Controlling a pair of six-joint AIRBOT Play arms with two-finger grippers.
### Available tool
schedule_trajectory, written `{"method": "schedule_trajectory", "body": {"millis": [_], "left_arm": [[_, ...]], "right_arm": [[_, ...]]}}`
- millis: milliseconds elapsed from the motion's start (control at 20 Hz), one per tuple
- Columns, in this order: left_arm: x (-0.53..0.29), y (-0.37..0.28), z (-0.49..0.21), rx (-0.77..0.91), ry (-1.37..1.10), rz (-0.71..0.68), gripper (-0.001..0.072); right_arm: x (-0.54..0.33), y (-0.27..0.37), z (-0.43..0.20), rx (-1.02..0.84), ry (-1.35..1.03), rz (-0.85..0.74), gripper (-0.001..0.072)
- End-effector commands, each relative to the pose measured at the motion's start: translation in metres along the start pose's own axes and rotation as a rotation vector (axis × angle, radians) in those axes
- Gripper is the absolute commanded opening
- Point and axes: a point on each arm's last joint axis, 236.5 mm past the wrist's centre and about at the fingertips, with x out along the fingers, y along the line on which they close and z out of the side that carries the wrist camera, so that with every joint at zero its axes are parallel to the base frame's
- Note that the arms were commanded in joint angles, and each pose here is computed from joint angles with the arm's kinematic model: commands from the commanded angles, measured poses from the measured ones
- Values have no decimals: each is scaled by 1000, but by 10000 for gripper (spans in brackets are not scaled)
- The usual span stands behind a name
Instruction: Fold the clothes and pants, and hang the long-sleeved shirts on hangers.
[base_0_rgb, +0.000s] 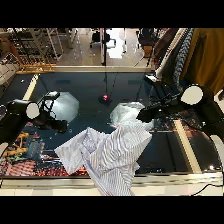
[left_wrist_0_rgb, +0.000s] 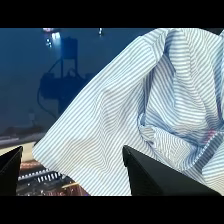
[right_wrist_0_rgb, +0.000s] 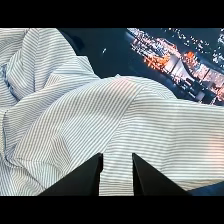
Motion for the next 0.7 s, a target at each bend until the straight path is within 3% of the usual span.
{"method": "schedule_trajectory", "body": {"millis": [0, 650], "left_arm": [[3, 0, -4, -1, 11, 0, 701], [3, 0, -11, -1, 40, -1, 701]], "right_arm": [[1, 2, -4, 2, 16, 8, 239], [46, 11, -56, 79, 157, 118, 237]]}}
